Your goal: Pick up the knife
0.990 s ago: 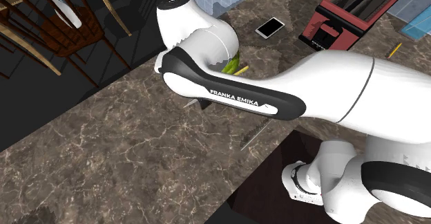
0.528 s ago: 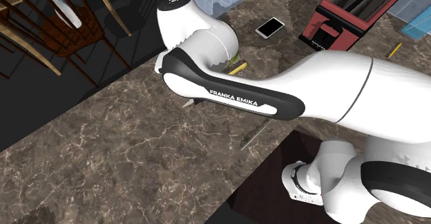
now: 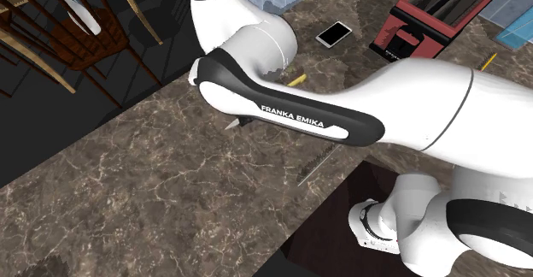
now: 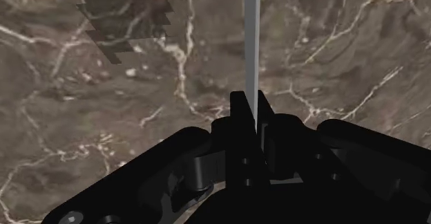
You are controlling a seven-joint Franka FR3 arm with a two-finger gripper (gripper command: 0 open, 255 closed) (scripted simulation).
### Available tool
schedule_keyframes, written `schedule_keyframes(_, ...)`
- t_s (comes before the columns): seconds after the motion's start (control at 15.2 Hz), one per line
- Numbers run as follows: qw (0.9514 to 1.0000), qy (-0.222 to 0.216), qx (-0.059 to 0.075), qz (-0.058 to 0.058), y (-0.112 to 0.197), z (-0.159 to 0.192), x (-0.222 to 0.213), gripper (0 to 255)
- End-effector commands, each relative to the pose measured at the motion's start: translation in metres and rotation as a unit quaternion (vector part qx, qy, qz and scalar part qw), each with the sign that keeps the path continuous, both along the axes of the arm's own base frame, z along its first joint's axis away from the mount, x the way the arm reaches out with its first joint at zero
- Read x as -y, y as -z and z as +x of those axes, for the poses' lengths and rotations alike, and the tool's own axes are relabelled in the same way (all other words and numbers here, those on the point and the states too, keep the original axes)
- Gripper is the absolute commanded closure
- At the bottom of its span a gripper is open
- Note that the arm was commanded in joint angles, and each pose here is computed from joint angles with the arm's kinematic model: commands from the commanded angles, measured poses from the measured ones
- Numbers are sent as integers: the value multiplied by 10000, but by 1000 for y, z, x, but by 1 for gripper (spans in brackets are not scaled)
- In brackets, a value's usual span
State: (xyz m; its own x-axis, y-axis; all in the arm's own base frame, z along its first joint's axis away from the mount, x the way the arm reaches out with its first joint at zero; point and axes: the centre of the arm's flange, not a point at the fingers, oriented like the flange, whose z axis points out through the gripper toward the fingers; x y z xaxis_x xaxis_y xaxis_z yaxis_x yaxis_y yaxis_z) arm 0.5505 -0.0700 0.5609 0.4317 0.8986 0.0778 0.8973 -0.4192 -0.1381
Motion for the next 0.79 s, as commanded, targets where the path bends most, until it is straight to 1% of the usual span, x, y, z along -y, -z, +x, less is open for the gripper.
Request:
schedule_keyframes(0.0,10000,0,-1,0,-11,0,0,255)
schedule_keyframes(0.59,10000,0,-1,0,-58,0,0,255)
schedule_keyframes(0.73,10000,0,-1,0,-59,0,0,255)
